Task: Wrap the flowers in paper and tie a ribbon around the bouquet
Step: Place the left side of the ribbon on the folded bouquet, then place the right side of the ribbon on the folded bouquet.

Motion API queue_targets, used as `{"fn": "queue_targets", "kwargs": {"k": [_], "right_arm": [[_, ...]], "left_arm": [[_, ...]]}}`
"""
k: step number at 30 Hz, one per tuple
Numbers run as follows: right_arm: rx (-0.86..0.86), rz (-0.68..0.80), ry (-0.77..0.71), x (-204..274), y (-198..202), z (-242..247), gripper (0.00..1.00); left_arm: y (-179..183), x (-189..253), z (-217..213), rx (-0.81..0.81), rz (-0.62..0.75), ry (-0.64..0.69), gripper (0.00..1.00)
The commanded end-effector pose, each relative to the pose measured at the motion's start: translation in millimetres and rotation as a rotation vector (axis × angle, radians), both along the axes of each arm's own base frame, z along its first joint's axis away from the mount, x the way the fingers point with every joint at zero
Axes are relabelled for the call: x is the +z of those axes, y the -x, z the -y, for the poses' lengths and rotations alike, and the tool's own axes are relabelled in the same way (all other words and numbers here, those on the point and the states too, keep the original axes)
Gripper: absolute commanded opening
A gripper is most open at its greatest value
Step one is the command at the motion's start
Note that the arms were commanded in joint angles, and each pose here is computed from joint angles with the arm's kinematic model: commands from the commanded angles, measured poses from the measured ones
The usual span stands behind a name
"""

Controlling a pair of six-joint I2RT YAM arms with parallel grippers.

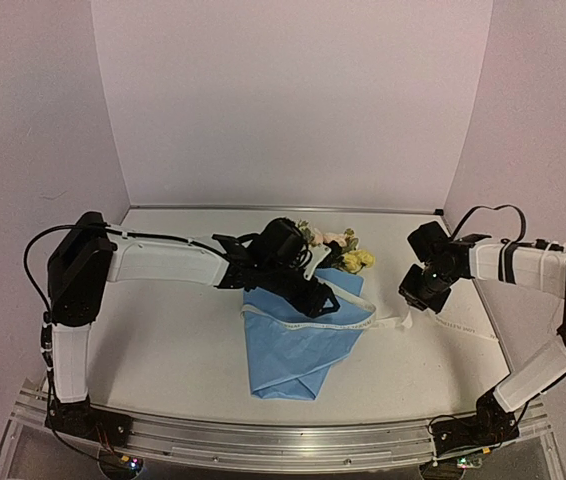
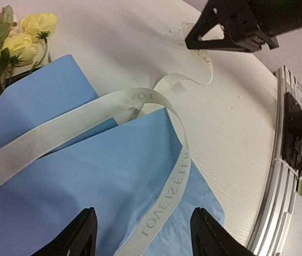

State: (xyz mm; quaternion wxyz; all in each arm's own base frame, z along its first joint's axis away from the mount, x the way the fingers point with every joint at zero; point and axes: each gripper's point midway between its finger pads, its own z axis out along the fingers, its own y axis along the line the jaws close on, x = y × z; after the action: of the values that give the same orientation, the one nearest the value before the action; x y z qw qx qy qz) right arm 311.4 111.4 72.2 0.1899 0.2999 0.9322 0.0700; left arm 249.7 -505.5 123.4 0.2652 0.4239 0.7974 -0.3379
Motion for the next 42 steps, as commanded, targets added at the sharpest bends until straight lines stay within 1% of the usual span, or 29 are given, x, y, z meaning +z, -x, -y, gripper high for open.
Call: {"fn": "queue_targets", "kwargs": {"k": [1, 4, 9, 13, 17, 19, 22, 27, 30, 34, 37, 39, 42], "right_arm": [[0.017, 0.023, -0.001, 11.3, -7.5, -2.5, 0.00], [0.023, 0.026, 0.010, 12.9, -5.3, 0.1, 0.01], [0.069, 0.037, 0.031, 16.9, -6.3, 0.2, 0.05], [0.179, 0.081, 0.038, 37.9, -30.6, -14.2, 0.05], [0.320, 0.110, -0.022, 58.9, -60.5, -49.2, 0.04], [0.342, 0.105, -0.017, 63.3, -73.2, -58.5, 0.04], [0.351, 0.077, -0.014, 60.4, -83.9, -65.0, 0.05], [0.451, 0.088, -0.025, 65.6, -94.4, -90.9, 0.06], [0.487, 0.102, -0.035, 72.8, -87.8, -101.0, 0.07], [0.561, 0.161, -0.066, 86.3, -68.4, -121.8, 0.08], [0.636, 0.210, -0.060, 96.2, -50.7, -134.6, 0.09], [0.696, 0.238, -0.069, 100.2, -37.2, -144.2, 0.10], [0.806, 0.273, -0.043, 101.2, -12.3, -153.6, 0.14]], "left_arm": [[-33.4, 75.9, -18.8, 0.149, -0.030, 0.194, 0.64], [-49.1, 81.1, -32.7, 0.226, -0.093, 0.206, 0.65], [-56.9, 68.5, -41.8, 0.250, -0.151, 0.145, 0.64], [-67.8, 68.7, -52.1, 0.270, -0.211, 0.169, 0.64], [-76.1, 76.2, -57.5, 0.257, -0.263, 0.217, 0.62], [-84.9, 77.7, -61.2, 0.265, -0.296, 0.231, 0.61], [-98.1, 70.1, -64.5, 0.283, -0.330, 0.198, 0.55], [-100.6, 66.6, -60.9, 0.269, -0.329, 0.184, 0.54], [-98.2, 71.3, -56.1, 0.240, -0.338, 0.209, 0.54], [-100.0, 72.8, -59.1, 0.260, -0.364, 0.232, 0.55], [-101.8, 69.9, -72.1, 0.305, -0.422, 0.244, 0.54], [-101.7, 68.1, -85.5, 0.334, -0.435, 0.244, 0.53], [-98.5, 62.7, -102.9, 0.349, -0.461, 0.246, 0.52]]}}
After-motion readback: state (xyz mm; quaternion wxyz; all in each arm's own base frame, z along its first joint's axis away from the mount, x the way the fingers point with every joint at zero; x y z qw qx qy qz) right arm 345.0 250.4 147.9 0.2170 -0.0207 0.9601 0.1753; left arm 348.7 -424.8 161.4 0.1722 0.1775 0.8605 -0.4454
